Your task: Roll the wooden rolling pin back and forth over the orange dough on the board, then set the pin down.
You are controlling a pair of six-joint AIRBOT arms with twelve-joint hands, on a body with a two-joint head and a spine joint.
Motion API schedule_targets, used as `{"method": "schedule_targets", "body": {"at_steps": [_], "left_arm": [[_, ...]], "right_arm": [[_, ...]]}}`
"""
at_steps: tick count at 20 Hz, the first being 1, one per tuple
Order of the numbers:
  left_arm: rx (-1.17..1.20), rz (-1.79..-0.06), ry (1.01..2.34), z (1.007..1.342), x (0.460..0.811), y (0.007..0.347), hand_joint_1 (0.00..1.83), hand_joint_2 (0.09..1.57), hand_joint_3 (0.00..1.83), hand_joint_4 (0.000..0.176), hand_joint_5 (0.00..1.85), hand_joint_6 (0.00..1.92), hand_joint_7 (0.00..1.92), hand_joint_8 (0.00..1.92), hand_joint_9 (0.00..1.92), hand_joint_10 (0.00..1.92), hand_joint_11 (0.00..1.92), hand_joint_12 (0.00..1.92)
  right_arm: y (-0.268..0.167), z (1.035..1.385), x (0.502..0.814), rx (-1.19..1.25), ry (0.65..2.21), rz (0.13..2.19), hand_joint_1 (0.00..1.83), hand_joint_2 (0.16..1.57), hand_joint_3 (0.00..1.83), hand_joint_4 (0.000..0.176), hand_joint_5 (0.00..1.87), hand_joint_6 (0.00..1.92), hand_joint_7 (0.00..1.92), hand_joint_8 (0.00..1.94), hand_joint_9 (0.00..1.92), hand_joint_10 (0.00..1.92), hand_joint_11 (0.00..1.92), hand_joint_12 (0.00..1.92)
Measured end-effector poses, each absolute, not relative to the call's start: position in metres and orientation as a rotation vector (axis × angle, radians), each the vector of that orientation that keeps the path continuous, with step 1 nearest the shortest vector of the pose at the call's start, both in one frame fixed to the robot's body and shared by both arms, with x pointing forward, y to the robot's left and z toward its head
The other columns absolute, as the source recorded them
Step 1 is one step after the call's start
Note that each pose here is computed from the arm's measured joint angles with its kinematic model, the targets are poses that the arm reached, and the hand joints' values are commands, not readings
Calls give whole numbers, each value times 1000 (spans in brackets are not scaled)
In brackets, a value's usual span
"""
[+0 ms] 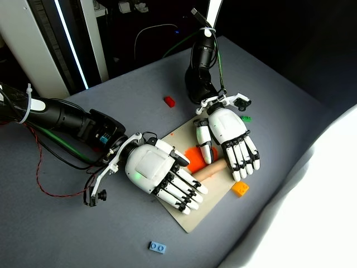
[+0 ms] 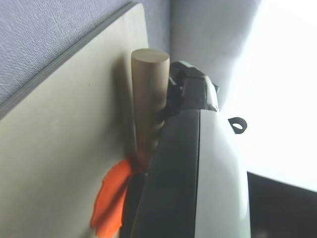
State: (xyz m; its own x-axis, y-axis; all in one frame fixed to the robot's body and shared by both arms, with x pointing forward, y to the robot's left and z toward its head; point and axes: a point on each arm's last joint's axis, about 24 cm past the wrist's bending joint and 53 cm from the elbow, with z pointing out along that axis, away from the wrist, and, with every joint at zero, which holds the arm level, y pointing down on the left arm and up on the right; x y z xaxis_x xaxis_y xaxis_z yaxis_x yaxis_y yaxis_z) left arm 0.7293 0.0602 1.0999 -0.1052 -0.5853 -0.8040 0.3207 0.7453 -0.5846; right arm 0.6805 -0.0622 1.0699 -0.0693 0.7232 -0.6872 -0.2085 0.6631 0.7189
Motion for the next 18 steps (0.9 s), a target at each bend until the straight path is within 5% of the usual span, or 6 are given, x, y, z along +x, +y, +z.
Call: {"method": "schedule_targets", "body": {"at_steps": [17,18], "left_arm": [[-207,-750,1499,1103,725,65,0,1499,1,0,298,4,364,1,294,1,0,510],[-210,-748,1500,1102,725,66,0,1498,0,0,304,9,365,2,288,0,0,495]], "right_arm": [[-55,1068,673,443,1460,825,0,1538,0,0,363,12,351,3,306,9,0,771],[-55,1068,672,442,1460,826,0,1538,0,0,379,15,370,7,327,14,0,874]]}}
